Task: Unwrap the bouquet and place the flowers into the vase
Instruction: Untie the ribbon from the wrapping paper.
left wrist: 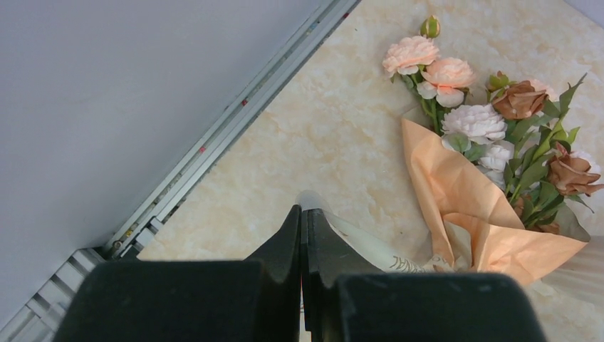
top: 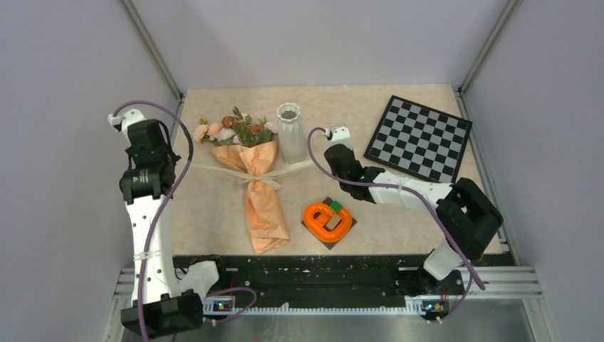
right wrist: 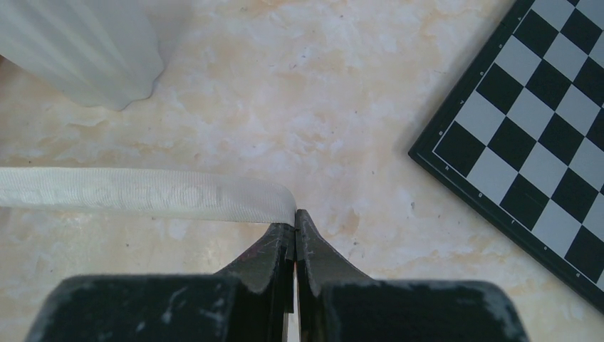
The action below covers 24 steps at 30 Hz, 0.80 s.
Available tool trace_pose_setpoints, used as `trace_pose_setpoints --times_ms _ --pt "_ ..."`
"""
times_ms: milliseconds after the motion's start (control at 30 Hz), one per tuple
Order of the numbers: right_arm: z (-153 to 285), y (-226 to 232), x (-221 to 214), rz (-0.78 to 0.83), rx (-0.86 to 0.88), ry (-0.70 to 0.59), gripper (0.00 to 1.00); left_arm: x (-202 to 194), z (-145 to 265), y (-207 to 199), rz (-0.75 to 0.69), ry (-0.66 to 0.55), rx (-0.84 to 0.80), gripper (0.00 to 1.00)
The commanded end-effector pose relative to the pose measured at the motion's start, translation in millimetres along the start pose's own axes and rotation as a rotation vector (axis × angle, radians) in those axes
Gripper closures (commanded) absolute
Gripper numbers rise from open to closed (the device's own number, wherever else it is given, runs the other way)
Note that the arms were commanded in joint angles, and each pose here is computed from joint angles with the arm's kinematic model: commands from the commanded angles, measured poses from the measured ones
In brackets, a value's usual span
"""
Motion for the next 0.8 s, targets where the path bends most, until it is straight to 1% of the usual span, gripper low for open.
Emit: trace_pose_setpoints --times_ms 0,367,567,767 --pt "8.7 -18.4 6.3 -0.033 -0.051 -0.016 1.0 26.9 10.5 3.7 0.0 -0.107 0.034 1.0" --pt "9.7 -21.9 4.0 -0.034 -0.062 -0.008 1.0 52.3 28.9 11.0 -0.007 -0.205 0.089 1.0" --pt "8.6 -22.7 0.0 -0.039 -0.064 0.004 1.0 58.4 29.5 10.4 0.003 -0.233 0.097 1.0" --pt "8.6 -24.5 -2.8 -0.037 -0.068 0.014 1.0 73.7 31.8 12.0 0.002 -0.295 0.14 1.0"
Point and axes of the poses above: each gripper's point midway between its finger pads, its own z axis back along the fingers, its own y axis along the line the jaws close on, x = y × z, the point moved 6 cm from there along z, back along the fingers, and after that the axes turned 13 degrees about z, right-handed, at the moved point
